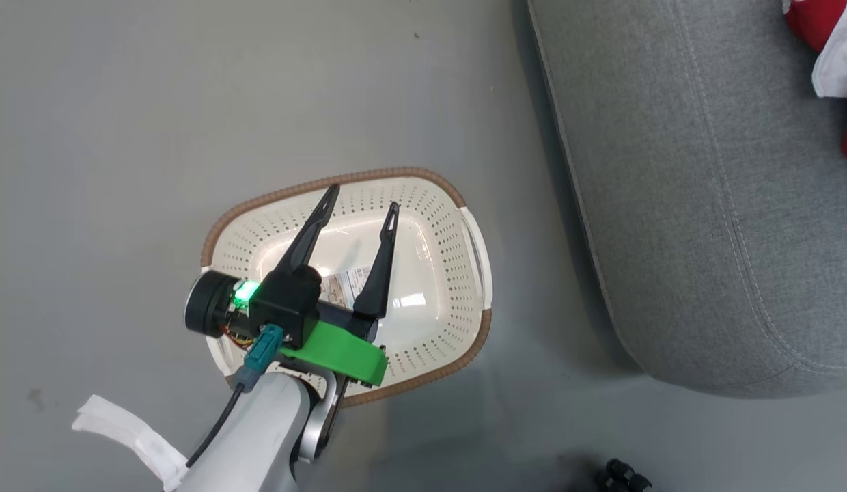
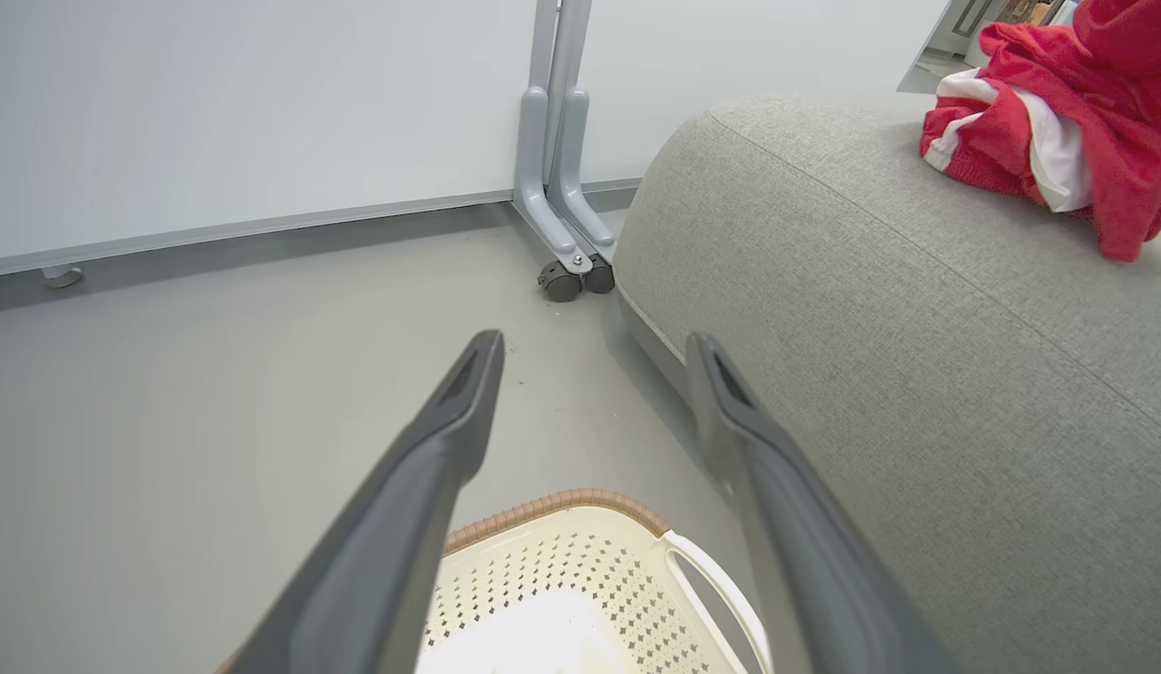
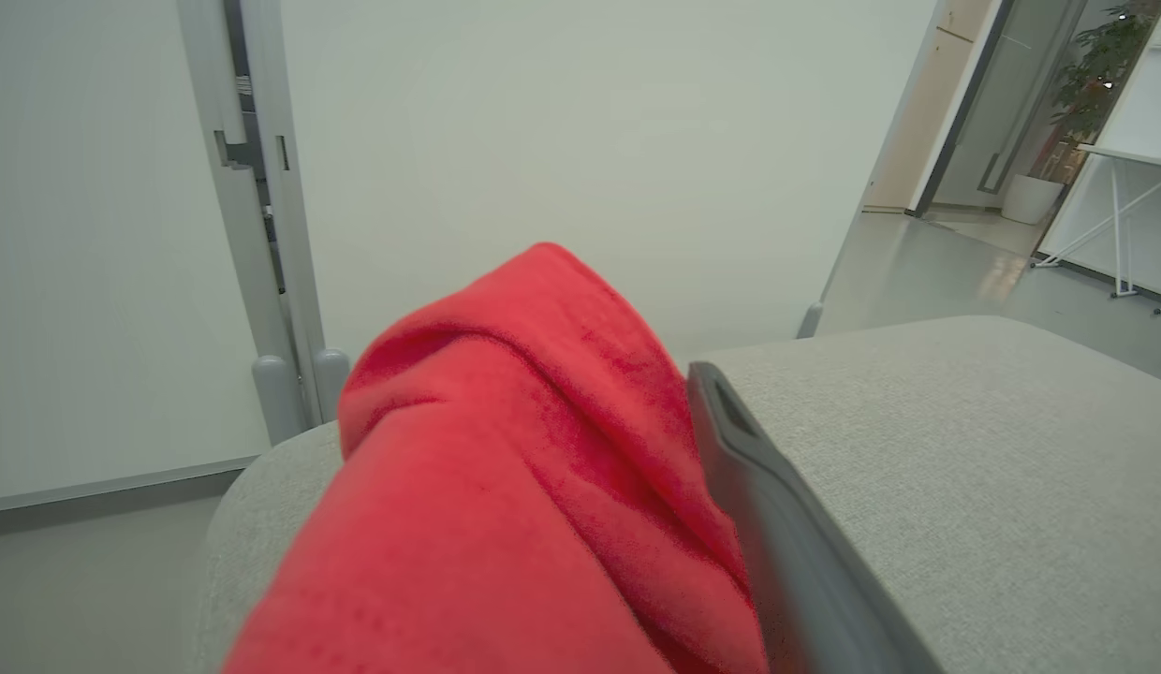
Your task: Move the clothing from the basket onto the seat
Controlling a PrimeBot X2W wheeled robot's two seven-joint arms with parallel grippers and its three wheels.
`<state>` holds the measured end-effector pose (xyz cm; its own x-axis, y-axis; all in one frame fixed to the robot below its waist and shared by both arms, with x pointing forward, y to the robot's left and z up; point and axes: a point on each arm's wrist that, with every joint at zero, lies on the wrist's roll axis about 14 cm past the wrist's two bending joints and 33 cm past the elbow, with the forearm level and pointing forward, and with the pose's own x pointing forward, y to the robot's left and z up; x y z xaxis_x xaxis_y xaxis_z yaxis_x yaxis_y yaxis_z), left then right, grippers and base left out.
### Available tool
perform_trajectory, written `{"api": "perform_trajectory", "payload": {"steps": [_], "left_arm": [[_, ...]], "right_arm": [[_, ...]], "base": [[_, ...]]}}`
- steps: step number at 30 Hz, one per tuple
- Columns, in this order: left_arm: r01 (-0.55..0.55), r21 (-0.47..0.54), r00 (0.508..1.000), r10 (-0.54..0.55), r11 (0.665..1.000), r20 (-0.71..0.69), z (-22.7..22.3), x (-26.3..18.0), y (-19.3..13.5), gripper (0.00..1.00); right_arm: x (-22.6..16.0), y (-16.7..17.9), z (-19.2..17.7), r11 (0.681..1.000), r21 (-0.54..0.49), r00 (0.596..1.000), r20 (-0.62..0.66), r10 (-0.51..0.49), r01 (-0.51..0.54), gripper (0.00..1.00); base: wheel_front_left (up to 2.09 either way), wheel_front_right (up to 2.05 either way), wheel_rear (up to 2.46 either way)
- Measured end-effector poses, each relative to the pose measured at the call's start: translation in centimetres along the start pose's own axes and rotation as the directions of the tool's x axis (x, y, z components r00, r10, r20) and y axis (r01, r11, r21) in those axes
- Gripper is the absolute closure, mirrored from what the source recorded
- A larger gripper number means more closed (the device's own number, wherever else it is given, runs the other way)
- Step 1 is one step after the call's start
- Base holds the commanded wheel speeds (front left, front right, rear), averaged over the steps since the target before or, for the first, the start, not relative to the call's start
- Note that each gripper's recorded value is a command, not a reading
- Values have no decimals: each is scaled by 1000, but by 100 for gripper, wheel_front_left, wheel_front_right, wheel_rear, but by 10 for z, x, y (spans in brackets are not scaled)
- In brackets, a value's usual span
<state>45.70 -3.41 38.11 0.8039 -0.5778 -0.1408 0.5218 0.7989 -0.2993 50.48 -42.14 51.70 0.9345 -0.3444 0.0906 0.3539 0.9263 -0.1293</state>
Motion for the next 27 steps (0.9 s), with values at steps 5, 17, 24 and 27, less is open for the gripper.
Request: {"api": "perform_trajectory", "payload": {"steps": [5,17,24,27], "left_arm": [[-76,-11,997,76,997,5,12,-23,1,0],[-181,13,969,176,983,172,77,-85,-9,0],[-285,5,926,274,959,259,101,-128,0,0],[-341,7,896,323,940,303,113,-149,8,0]], "right_arm": [[-48,35,-8,994,32,993,-43,107,-106,0],[-143,59,-3,973,176,985,-61,160,-147,0],[-181,110,27,918,241,948,37,316,-315,0],[-195,133,46,886,234,916,97,388,-400,0]], "base": [[0,0,0],[0,0,0],[0,0,0],[0,0,0]]}}
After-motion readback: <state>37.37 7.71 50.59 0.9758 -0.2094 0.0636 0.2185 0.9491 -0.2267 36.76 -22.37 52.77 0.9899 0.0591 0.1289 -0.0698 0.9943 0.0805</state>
